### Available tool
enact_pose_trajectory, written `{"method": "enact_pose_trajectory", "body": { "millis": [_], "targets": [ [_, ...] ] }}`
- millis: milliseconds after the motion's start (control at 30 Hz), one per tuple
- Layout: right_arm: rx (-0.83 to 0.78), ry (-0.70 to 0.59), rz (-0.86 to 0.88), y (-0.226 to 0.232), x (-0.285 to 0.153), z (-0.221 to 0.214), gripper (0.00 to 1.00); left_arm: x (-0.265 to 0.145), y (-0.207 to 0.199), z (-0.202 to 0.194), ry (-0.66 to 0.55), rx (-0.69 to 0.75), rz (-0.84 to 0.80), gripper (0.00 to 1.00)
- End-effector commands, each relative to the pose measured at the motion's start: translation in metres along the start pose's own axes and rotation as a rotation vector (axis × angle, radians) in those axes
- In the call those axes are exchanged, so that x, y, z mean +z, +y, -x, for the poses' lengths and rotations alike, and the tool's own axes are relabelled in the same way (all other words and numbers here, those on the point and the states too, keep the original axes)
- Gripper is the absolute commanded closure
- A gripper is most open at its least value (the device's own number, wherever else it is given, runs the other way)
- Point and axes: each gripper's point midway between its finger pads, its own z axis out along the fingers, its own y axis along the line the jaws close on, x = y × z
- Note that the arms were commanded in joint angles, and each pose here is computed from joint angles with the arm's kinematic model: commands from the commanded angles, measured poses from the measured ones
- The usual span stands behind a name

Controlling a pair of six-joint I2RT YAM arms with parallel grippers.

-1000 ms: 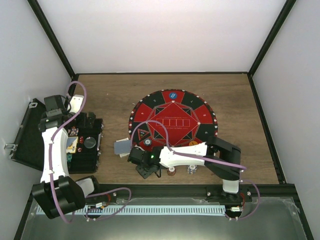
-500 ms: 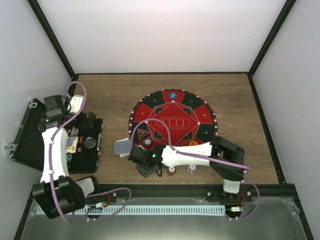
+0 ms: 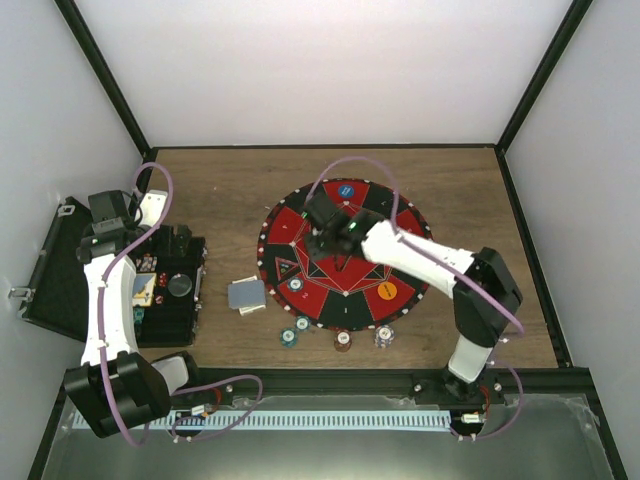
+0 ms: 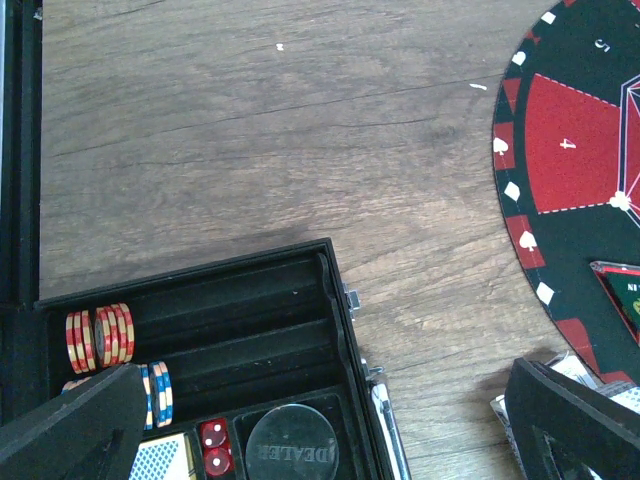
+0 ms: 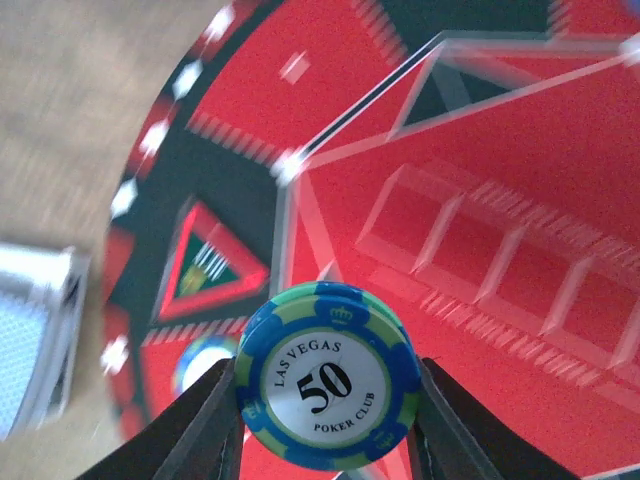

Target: Distribute texas hold em gaming equipment

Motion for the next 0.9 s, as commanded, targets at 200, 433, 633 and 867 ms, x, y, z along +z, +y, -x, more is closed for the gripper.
{"method": "enact_pose_trajectory", "body": {
  "millis": [200, 433, 633, 867],
  "targets": [
    [0.165, -0.096, -0.143, -0.139, 0.051, 0.099, 0.83, -0.006, 0.004, 0.013, -0.023, 0.016, 0.003, 0.00],
    [0.216, -0.023, -0.156, -0.179, 0.117, 0.103, 0.83, -0.003, 0.004, 0.015, -0.025, 0.019, -0.002, 0.00],
    [0.220, 0.026, -0.146, -0.181, 0.153, 0.093, 0.83, 0.001, 0.005, 0.014, -0.022, 0.014, -0.010, 0.00],
    [0.215, 0.041, -0.152, -0.184, 0.168, 0.092, 0.83, 0.004, 0.005, 0.009, -0.014, 0.016, -0.010, 0.00]
  ]
}}
